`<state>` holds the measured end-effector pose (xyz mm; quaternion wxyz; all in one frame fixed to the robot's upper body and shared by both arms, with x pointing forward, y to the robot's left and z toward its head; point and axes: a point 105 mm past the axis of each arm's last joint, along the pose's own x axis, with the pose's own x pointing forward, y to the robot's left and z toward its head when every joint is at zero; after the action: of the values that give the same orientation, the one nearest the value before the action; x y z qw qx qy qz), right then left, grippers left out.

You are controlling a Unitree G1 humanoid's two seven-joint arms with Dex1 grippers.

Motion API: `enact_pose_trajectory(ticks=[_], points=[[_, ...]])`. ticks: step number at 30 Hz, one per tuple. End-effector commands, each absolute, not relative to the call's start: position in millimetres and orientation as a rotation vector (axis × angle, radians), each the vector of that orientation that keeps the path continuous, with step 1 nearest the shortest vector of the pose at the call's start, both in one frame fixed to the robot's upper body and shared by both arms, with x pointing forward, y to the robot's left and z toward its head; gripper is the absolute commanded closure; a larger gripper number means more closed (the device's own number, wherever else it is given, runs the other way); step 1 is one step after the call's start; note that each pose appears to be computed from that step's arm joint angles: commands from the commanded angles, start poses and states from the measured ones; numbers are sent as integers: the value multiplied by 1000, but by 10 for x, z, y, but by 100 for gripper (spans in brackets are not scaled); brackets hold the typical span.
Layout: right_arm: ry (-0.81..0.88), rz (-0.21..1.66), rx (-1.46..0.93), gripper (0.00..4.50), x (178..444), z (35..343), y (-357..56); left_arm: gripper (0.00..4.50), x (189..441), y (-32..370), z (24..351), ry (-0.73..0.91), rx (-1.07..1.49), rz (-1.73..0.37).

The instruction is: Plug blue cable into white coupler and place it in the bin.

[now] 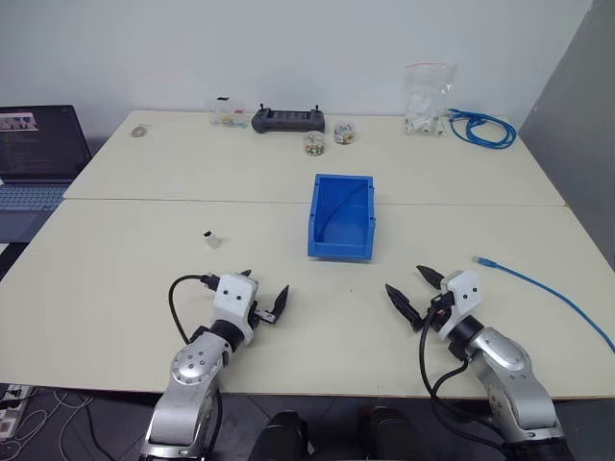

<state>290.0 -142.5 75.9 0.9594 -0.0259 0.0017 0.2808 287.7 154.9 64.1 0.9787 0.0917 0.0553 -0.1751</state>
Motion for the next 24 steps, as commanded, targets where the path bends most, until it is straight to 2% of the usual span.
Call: enact_pose_trajectory(ticks=[1, 8, 24], points=[[-41, 600, -66, 2, 2891, 876, -1369, 0, 2852, 1458, 820, 38, 170, -393], [-36, 609, -71, 2, 2874, 865, -1354, 0, 2833, 1419, 776, 79, 199, -416], [-27, 619, -90, 2, 2835, 850, -1375, 0, 2739, 1289, 981, 7, 115, -630]])
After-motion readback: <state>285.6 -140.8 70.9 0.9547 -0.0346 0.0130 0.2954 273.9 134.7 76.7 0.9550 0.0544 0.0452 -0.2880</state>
